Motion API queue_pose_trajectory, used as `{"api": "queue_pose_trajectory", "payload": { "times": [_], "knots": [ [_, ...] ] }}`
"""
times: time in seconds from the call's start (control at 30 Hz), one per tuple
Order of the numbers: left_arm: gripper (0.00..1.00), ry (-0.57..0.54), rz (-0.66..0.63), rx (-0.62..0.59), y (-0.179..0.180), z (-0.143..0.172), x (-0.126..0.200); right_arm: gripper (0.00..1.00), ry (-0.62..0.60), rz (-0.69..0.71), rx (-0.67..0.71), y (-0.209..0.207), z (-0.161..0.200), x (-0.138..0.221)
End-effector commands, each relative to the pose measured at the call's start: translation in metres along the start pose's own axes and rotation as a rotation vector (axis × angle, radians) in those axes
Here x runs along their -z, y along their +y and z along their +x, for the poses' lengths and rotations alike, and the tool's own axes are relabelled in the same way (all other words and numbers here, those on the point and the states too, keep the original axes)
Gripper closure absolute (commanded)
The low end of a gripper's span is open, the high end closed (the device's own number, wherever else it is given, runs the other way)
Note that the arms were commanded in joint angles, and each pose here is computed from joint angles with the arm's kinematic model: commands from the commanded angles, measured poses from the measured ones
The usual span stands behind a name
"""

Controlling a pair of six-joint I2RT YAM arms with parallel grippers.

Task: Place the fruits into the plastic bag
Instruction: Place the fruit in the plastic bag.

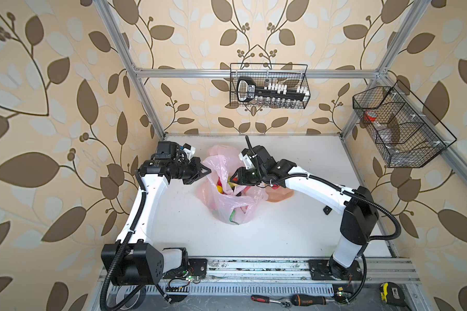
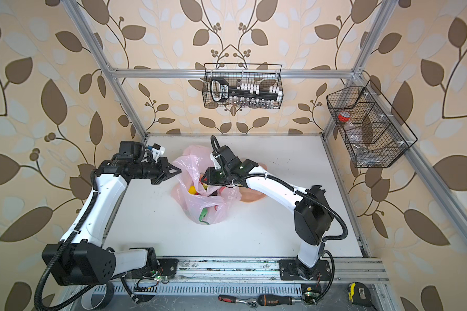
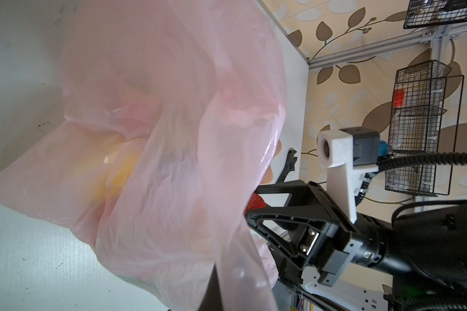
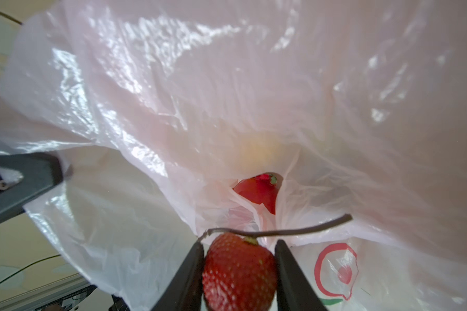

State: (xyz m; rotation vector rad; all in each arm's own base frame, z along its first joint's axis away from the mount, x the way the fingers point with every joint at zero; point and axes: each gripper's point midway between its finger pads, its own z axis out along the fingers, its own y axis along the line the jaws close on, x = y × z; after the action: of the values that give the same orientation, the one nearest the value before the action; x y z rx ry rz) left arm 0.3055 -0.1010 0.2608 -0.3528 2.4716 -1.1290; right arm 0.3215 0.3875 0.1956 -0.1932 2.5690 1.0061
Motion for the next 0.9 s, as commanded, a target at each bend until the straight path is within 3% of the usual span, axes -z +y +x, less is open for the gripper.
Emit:
{"api": "queue_pose_trajectory", "payload": {
  "times": [0.0, 0.2, 0.4, 0.47, 0.87],
  "knots": [
    [1.00, 0.003, 0.040, -0.036, -0.012, 0.007, 0.005, 0.77, -0.010, -0.017, -0.006, 0.013, -0.006, -0.005],
    [1.00, 0.001, 0.038, -0.035, -0.012, 0.006, 0.004, 0.68, 0.025, -0.033, -0.009, 0.024, -0.003, -0.020],
    [1.00, 0.002, 0.039, -0.037, -0.012, 0.006, 0.004, 0.43, 0.029, -0.007, -0.018, 0.020, -0.006, -0.030],
    [1.00, 0.002, 0.038, -0.035, -0.011, 0.006, 0.004, 0.39, 0.025, 0.014, -0.014, 0.017, -0.008, -0.032],
    [1.00, 0.000, 0.038, -0.036, -0.011, 0.005, 0.003, 0.32, -0.013, 0.024, 0.020, 0.019, -0.016, -0.018]
  ]
}}
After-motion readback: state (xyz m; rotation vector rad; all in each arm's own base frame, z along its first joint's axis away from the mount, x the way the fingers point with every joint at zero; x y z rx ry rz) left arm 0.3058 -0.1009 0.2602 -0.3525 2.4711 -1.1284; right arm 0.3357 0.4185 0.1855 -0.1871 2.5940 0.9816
